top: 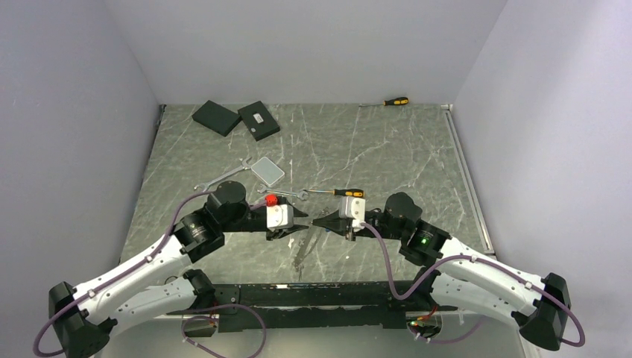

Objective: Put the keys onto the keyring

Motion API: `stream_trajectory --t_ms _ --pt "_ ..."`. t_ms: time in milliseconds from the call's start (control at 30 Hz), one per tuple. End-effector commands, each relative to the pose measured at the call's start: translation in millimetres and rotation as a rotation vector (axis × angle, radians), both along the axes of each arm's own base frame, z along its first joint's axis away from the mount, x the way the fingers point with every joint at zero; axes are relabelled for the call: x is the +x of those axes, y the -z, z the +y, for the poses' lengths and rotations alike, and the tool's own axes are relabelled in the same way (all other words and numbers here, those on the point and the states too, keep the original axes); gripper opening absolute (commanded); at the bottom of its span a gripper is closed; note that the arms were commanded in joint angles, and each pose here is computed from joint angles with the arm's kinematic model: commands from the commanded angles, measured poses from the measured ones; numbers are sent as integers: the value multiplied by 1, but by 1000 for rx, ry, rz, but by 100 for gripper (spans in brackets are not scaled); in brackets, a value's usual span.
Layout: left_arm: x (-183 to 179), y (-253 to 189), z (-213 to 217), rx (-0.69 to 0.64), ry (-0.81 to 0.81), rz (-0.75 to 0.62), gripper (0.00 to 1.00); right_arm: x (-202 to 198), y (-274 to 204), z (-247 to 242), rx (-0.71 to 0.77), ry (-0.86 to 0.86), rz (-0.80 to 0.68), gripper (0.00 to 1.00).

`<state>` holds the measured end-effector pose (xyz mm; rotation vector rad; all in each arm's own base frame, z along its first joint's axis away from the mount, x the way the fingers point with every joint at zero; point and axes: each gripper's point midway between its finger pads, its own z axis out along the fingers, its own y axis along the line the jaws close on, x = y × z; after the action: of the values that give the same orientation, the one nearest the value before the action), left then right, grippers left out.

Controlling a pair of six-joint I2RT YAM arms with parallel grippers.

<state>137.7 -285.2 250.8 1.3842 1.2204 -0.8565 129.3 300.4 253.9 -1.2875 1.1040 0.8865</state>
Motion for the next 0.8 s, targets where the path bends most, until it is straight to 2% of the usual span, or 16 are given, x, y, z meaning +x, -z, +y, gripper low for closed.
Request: stream_trajectory --t_ms 0,367,600,767 --pt "-2 -17 -7 -31 34 -13 37 -1 -30 1 79 -7 -71 0" --pt "1 -19 -14 -37 46 -2 28 -2 -25 3 50 -21 -63 0" --pt "2 -20 -15 -1 53 7 28 2 -18 4 5 -1 -76 0" --pt "6 -9 -15 56 49 18 21 1 -19 4 5 2 -83 0"
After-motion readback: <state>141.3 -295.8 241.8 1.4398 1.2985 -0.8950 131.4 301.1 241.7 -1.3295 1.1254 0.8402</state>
